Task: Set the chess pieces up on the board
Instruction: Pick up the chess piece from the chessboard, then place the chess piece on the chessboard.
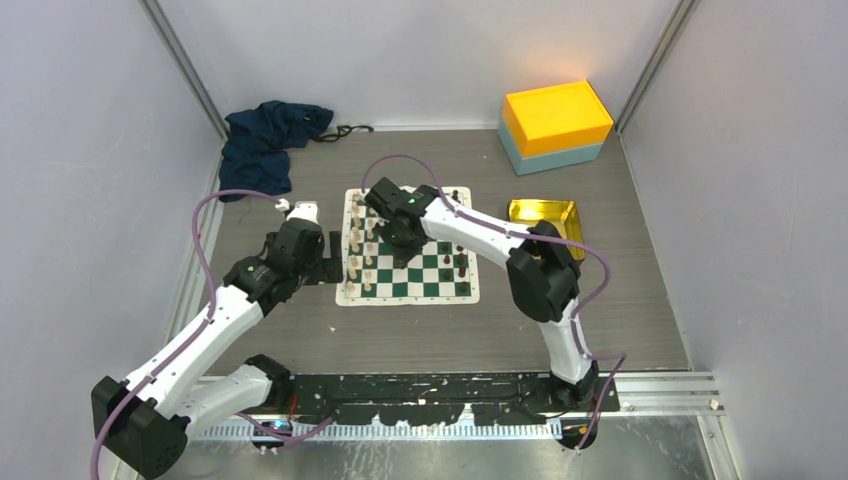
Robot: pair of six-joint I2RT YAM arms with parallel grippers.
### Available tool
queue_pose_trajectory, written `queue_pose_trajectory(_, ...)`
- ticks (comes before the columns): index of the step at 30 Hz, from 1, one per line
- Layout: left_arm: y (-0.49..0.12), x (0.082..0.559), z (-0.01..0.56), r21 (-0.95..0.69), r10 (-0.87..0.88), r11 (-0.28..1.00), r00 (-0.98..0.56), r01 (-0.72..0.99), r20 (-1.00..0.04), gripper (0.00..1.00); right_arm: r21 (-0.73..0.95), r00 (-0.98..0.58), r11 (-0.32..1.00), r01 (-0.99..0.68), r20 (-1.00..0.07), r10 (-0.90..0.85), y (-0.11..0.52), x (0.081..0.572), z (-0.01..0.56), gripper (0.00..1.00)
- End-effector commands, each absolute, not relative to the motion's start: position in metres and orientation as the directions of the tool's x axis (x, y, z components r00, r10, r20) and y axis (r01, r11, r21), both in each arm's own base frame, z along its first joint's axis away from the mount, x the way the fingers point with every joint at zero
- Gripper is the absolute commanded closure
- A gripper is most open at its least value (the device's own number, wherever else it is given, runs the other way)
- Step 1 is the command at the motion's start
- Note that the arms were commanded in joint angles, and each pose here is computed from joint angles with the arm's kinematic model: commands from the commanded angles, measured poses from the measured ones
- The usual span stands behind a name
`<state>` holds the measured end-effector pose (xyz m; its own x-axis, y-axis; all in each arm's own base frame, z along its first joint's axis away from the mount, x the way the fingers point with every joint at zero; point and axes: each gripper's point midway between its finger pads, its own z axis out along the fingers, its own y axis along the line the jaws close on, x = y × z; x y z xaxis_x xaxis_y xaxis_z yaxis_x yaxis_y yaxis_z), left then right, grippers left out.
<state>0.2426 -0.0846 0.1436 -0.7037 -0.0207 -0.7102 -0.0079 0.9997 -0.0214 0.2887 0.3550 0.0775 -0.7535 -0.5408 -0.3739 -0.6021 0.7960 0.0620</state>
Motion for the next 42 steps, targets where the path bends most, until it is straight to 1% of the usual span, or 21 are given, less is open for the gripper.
queue_pose_trajectory(1,-0.083,0.249,0.153,-0.019,-0.028,1.0,-0.68,-0.021,-0.733,0.02,0.027,-0.739,0.816,-0.577,-0.442,-0.508,0.337,0.284,0.114,0.98)
queue_pose_trajectory(11,-0.088,0.248,0.152,-0.037,-0.032,0.999,-0.693,-0.007,-0.72,0.02,-0.003,-0.777,0.861,-0.509,-0.428,-0.461,0.296,0.26,0.111,0.98)
queue_pose_trajectory(19,-0.09,0.248,0.15,-0.04,-0.03,0.999,-0.703,-0.002,-0.711,0.02,-0.007,-0.797,0.878,-0.479,-0.415,-0.438,0.283,0.25,0.1,0.98)
queue_pose_trajectory(42,-0.093,0.251,0.15,-0.045,-0.031,0.999,-0.706,0.002,-0.708,0.02,-0.029,-0.836,0.907,-0.42,-0.378,-0.399,0.257,0.254,0.065,0.99)
